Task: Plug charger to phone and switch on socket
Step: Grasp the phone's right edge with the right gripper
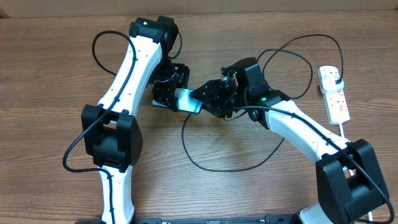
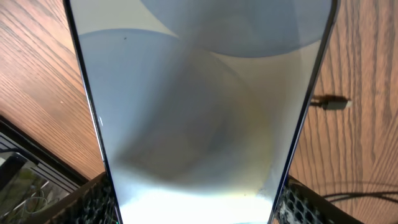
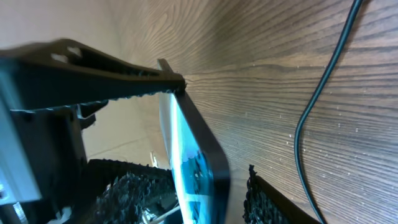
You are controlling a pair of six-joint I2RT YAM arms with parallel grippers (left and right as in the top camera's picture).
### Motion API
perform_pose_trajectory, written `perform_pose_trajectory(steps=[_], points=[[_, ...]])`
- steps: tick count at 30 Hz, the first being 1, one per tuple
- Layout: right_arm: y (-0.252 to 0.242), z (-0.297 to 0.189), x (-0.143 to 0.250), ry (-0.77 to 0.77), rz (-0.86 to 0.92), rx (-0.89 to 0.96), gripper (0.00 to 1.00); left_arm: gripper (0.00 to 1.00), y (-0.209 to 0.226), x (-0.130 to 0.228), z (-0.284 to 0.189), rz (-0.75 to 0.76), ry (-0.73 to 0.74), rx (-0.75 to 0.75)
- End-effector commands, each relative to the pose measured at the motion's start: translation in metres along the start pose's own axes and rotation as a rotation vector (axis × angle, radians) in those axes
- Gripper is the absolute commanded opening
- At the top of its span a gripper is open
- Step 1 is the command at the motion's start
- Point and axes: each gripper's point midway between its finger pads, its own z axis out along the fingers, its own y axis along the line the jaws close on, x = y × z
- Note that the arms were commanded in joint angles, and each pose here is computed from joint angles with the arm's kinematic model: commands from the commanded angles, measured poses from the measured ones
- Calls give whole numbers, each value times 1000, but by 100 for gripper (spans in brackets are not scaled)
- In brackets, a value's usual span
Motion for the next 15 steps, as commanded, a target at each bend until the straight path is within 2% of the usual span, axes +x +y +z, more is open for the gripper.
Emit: perform_pose_trajectory(steps=[1,15], points=[[-6,7,0,-36,19,37,52,63,-5,14,-7,-8,50,31],[-3,12,-1,-72,15,44,43,63,-5,36,-9,1,179,31]])
